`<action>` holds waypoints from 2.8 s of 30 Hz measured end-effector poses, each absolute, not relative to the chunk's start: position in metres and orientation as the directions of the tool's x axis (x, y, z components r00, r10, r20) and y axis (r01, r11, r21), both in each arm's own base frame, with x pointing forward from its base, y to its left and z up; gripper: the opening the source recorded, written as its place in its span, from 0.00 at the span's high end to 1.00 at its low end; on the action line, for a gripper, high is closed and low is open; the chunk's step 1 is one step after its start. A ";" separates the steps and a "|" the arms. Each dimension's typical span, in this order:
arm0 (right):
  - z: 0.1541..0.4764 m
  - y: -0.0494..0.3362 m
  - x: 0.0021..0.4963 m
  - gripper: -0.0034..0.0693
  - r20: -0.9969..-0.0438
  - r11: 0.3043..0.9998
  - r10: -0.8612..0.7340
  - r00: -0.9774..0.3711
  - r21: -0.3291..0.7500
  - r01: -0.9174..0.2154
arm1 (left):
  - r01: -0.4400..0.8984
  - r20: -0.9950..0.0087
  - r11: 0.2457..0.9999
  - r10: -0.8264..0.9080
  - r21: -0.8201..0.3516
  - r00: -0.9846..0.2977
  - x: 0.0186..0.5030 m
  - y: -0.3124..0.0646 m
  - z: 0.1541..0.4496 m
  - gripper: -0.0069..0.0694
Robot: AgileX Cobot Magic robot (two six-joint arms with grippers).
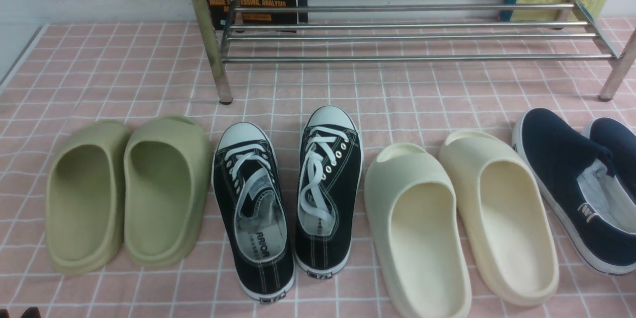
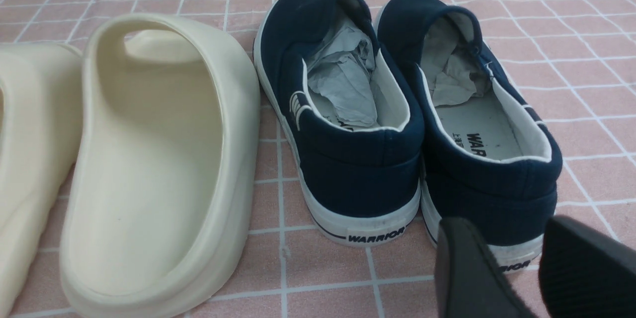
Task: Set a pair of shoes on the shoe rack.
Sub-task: Use the left arm to grab the shoe closest to it
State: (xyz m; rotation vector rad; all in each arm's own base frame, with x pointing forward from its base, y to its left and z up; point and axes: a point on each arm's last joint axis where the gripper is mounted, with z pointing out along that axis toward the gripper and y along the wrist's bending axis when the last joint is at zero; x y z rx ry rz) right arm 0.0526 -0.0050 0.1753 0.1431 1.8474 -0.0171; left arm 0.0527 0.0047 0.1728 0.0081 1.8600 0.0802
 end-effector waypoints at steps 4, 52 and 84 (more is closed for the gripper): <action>0.175 -0.005 0.053 0.62 -0.958 0.992 0.090 -0.271 0.062 0.107 | -0.036 -0.957 0.998 0.047 0.060 -0.287 0.053 0.005 0.173 0.60; 0.175 -0.005 0.053 0.62 -0.958 0.992 0.090 -0.271 0.062 0.107 | -0.042 -0.705 0.993 -0.109 -0.112 -0.701 0.078 -0.004 0.336 0.91; 0.175 -0.005 0.053 0.62 -0.958 0.992 0.091 -0.270 0.062 0.112 | 0.057 -0.343 0.997 0.075 0.061 -0.936 0.265 -0.173 0.195 0.22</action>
